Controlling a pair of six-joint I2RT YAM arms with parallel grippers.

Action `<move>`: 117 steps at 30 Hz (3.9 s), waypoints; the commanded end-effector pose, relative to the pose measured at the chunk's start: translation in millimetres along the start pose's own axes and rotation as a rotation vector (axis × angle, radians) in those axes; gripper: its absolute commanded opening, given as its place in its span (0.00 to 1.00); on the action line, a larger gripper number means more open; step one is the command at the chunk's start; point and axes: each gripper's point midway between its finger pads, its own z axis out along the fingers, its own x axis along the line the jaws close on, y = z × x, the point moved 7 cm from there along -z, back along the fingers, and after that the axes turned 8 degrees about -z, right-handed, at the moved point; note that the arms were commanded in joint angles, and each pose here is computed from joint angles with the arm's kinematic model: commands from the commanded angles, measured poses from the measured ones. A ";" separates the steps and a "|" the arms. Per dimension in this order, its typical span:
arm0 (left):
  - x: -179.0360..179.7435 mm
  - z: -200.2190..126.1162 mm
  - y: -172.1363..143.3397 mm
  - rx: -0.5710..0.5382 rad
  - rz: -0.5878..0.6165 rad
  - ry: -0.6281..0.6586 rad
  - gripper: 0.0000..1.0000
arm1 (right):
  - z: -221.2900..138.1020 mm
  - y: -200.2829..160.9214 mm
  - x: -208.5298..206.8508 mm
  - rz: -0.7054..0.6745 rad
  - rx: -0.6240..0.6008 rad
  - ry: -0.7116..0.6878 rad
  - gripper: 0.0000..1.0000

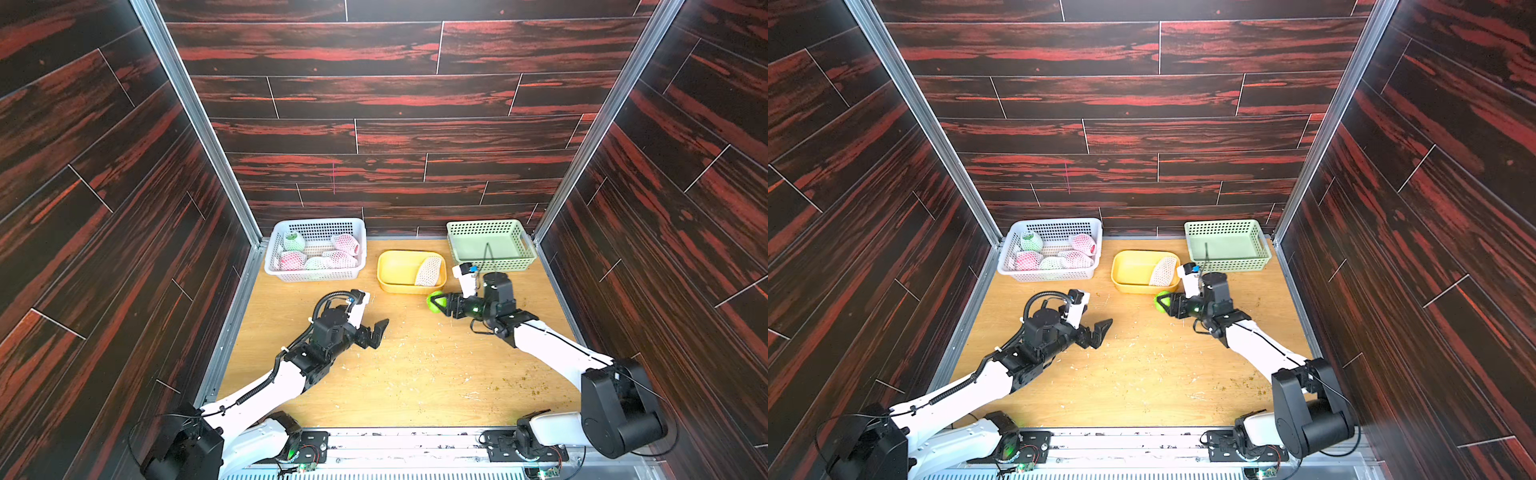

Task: Remove foam nets from apples
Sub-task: Pick up the apple from the center of the board, then place the apple in the basket, then pick up the apple from the basket.

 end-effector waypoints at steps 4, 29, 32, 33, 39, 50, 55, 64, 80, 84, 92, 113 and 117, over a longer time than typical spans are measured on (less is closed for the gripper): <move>-4.9 21.7 65.5 -0.152 0.013 -0.099 1.00 | -21.3 65.5 -18.4 0.025 -0.177 0.043 0.17; 77.4 99.0 110.4 -0.026 -0.161 0.268 1.00 | 108.5 155.6 -285.8 0.221 -0.006 -0.413 0.20; 85.4 102.8 114.8 -0.011 -0.154 0.310 1.00 | 122.9 149.1 -296.2 0.249 -0.036 -0.374 0.20; 89.7 104.3 117.4 0.003 -0.157 0.329 1.00 | 126.8 146.8 -297.8 0.258 -0.042 -0.366 0.20; 116.8 117.9 122.6 0.056 -0.178 0.407 1.00 | 138.9 138.6 -306.4 0.280 -0.073 -0.349 0.29; 173.4 127.9 132.6 0.177 -0.238 0.497 1.00 | 148.3 130.7 -309.2 0.277 -0.071 -0.343 0.61; 195.1 125.2 137.1 0.226 -0.221 0.552 1.00 | 143.1 144.2 -301.4 0.251 -0.096 -0.337 0.77; 227.7 116.9 159.6 0.249 -0.229 0.659 1.00 | 113.0 193.7 -269.4 0.183 -0.174 -0.336 0.90; 317.4 98.4 165.1 0.305 -0.308 0.927 0.99 | 49.2 269.7 -74.1 -0.151 -0.178 -0.100 0.90; 336.6 96.7 163.4 0.307 -0.335 0.931 0.98 | 46.2 246.8 -27.9 -0.174 -0.175 0.037 0.90; 373.8 93.3 152.6 0.297 -0.386 0.915 0.98 | 14.7 164.3 26.8 -0.192 -0.347 0.305 0.90; 405.9 119.3 128.4 0.287 -0.360 0.890 0.96 | 27.2 87.0 42.6 -0.159 -0.205 0.360 0.90; 407.6 125.1 126.3 0.275 -0.365 0.867 0.93 | 30.3 87.4 41.5 -0.156 -0.197 0.366 0.90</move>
